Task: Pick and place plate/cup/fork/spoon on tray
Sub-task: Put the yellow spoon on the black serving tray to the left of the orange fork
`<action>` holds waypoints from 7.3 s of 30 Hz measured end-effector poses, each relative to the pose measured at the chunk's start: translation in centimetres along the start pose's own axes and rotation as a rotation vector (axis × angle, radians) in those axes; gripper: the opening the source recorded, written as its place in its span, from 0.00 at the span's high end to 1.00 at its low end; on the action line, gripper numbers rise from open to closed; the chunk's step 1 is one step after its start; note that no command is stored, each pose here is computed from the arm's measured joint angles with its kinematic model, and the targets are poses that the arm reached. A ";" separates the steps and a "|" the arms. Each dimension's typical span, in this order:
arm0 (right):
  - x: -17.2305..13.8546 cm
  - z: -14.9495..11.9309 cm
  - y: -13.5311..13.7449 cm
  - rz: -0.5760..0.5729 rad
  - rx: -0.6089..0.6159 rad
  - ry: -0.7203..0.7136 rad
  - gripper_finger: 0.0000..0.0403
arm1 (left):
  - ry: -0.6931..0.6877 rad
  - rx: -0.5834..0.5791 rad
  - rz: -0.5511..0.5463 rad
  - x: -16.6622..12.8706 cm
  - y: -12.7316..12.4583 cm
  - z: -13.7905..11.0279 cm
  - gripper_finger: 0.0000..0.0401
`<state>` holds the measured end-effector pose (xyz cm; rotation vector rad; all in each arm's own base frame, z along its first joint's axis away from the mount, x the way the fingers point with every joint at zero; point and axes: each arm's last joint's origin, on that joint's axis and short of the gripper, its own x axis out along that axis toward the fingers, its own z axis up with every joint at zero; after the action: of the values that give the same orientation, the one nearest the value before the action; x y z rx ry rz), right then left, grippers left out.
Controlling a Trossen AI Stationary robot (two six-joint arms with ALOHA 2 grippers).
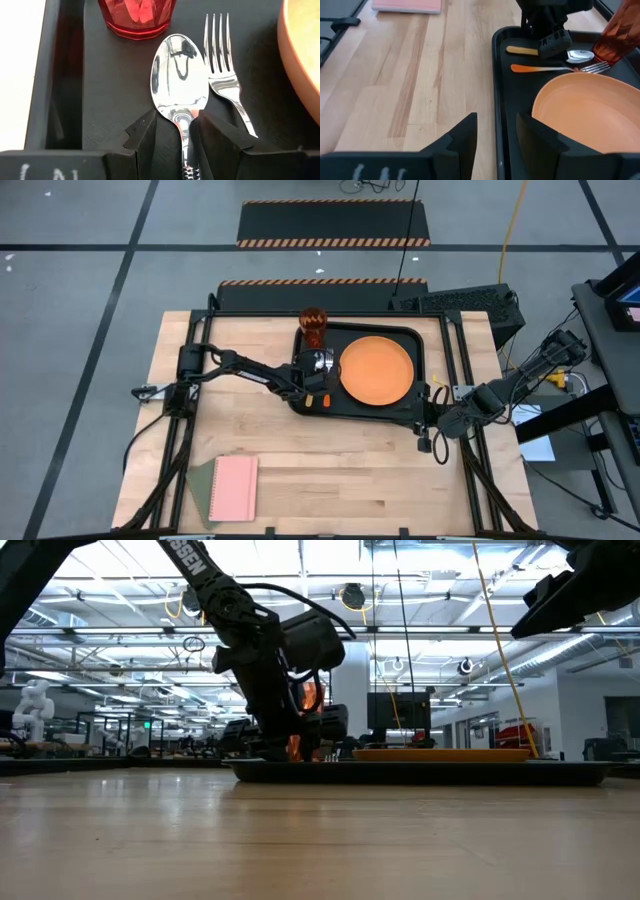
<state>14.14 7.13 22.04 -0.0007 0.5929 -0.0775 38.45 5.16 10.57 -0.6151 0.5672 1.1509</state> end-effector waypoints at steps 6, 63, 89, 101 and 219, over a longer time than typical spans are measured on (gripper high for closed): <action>0.0 0.3 0.1 0.009 -0.006 -0.024 0.68 | -0.005 -0.007 0.010 0.1 0.1 0.1 0.62; -0.2 -0.3 0.7 0.154 -0.171 0.037 0.68 | -0.062 -0.321 0.064 -0.7 0.3 -1.0 0.90; -1.0 -1.2 1.8 0.285 -0.274 0.092 0.68 | -0.005 -0.104 -0.033 -3.3 -1.4 1.0 0.88; -1.0 -1.2 1.8 0.287 -0.334 0.082 0.68 | 0.204 0.012 0.055 -4.5 -1.7 2.2 0.52; -1.0 -0.6 2.1 0.302 -0.308 0.023 0.68 | 0.194 -0.004 0.109 -0.9 -1.8 3.0 0.83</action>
<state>13.18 9.29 22.05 -0.2091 0.6176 0.3074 40.18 6.17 13.62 -0.7115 0.7718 1.2018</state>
